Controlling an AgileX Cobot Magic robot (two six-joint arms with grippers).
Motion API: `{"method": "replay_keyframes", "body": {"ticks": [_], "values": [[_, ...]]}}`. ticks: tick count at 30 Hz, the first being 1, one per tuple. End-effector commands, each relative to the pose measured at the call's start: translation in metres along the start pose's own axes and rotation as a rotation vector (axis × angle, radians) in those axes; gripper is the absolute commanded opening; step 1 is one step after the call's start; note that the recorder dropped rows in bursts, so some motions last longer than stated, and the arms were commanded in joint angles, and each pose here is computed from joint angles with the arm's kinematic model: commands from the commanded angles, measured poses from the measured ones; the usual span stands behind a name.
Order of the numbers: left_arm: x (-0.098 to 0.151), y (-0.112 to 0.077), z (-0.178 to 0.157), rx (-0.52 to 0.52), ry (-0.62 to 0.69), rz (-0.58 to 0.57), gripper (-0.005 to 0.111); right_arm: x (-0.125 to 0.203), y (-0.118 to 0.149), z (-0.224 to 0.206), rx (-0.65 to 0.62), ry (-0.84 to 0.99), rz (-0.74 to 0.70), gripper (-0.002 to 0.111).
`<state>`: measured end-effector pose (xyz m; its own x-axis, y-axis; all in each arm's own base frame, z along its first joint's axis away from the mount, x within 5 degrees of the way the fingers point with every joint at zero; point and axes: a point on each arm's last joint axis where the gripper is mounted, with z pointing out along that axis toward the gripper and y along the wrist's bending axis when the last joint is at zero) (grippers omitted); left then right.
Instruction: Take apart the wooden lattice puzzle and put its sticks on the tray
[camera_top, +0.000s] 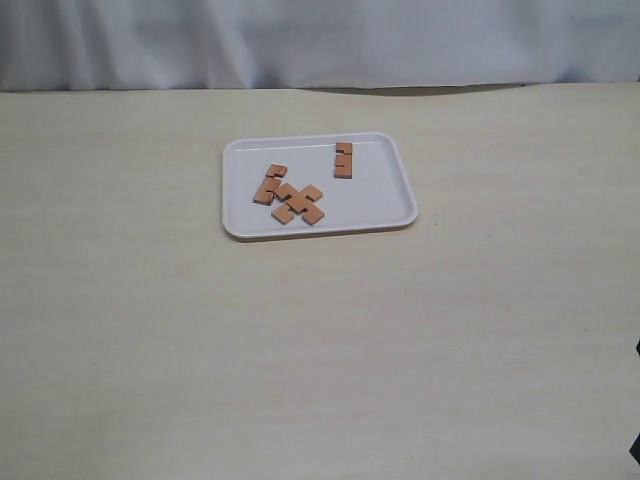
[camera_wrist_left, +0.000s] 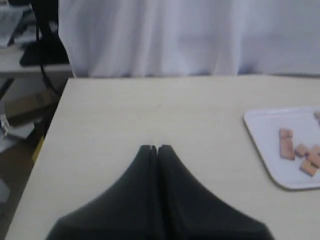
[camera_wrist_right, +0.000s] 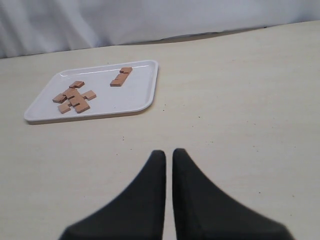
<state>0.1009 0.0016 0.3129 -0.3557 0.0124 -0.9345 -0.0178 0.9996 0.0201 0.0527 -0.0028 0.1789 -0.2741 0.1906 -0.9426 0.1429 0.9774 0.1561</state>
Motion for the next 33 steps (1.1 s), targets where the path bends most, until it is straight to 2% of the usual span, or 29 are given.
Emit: {"method": "replay_keyframes", "body": {"ticks": [1,7,10,12,15,16,20,25,26,27,29,33], "values": [[0.009,0.0,-0.029,0.016,-0.234,-0.01,0.0,0.0,0.0,0.0,-0.003,-0.004,-0.004,0.005],[0.021,0.003,-0.088,0.043,-0.532,-0.04,0.0,0.0,0.0,0.0,-0.003,-0.004,-0.004,0.005],[0.021,0.004,-0.09,0.085,-0.514,-0.004,0.0,0.0,0.0,0.0,-0.003,-0.004,-0.004,0.005],[0.021,0.005,-0.09,0.07,-0.512,0.013,0.0,0.0,0.0,0.0,-0.003,-0.004,-0.004,0.005],[0.028,-0.001,-0.082,0.17,-0.457,-0.163,0.0,0.0,0.0,0.0,-0.003,-0.004,-0.004,0.005],[0.034,-0.003,-0.075,0.189,-0.457,-0.189,0.0,0.0,0.0,0.0,-0.003,-0.004,-0.004,0.005],[0.066,-0.006,-0.038,0.174,-0.469,-0.163,0.0,0.0,0.0,0.0,-0.003,-0.004,-0.004,0.005],[0.111,-0.009,-0.006,0.168,-0.411,-0.153,0.0,0.0,0.0,0.0,-0.003,-0.004,-0.004,0.005],[0.11,-0.009,-0.007,0.17,-0.427,-0.154,0.0,0.0,0.0,0.0,-0.003,-0.004,-0.004,0.005],[0.116,-0.009,-0.004,0.162,-0.355,-0.146,0.0,0.0,0.0,0.0,-0.003,-0.004,-0.004,0.005],[0.119,-0.009,-0.003,0.158,-0.327,-0.138,0.0,0.0,0.0,0.0,-0.003,-0.004,-0.004,0.005],[0.122,-0.01,-0.002,0.176,-0.288,-0.205,0.0,0.0,0.0,0.0,-0.003,-0.004,-0.004,0.005]]}}
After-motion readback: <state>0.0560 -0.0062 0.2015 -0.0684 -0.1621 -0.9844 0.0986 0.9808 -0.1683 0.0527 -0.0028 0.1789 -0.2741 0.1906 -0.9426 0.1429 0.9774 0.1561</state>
